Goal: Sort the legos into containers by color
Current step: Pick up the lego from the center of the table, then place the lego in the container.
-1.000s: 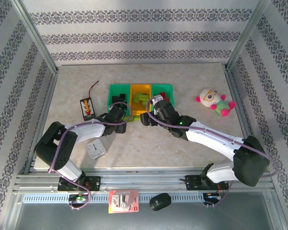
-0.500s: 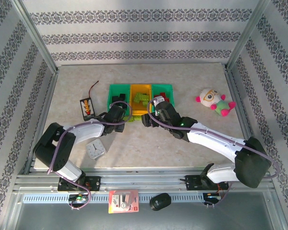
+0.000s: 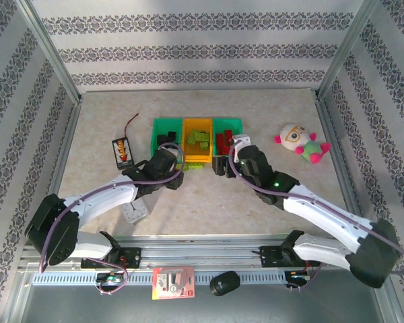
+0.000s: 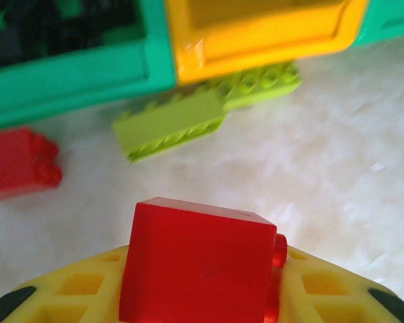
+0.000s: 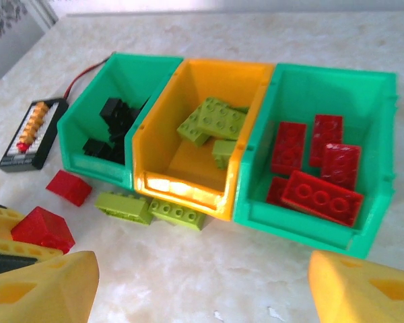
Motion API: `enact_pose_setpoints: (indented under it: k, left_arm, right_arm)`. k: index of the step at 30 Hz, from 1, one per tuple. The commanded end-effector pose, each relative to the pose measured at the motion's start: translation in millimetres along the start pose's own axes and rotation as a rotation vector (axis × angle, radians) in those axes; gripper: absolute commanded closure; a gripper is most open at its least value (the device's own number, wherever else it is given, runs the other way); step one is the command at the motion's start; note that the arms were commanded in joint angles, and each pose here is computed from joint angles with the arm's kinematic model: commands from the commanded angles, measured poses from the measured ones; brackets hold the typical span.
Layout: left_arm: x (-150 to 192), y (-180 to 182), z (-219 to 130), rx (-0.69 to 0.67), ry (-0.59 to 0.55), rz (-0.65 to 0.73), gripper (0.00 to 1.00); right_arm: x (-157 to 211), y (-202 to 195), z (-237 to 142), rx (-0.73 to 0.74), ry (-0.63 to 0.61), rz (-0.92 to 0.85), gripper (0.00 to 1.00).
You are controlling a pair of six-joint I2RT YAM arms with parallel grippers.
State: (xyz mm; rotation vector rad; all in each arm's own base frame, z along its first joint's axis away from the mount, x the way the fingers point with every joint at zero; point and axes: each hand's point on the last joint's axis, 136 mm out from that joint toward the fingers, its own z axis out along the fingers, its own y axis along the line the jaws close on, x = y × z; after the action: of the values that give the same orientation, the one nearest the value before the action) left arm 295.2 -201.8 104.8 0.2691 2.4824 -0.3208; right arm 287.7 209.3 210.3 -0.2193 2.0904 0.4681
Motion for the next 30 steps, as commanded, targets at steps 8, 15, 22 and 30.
enact_pose_setpoints:
  k: [8, 15, 22, 30]
  left_arm:
    - [-127, -93, 40, 0.184, -0.141, 0.098, 0.63]
    - [-173, -126, 98, 0.187, -0.122, 0.148, 0.63]
    - [-193, -140, 130, 0.171, -0.08, 0.198, 0.4]
    - [-200, -129, 79, 0.153, -0.177, 0.205, 0.01]
  right_arm:
    - [10, -48, -39, 0.108, -0.062, 0.059, 0.19]
    - [20, -60, -41, 0.127, -0.044, 0.074, 0.19]
    - [18, -63, -45, 0.128, -0.031, 0.059, 0.19]
    - [15, -49, -43, 0.055, -0.025, 0.053, 0.19]
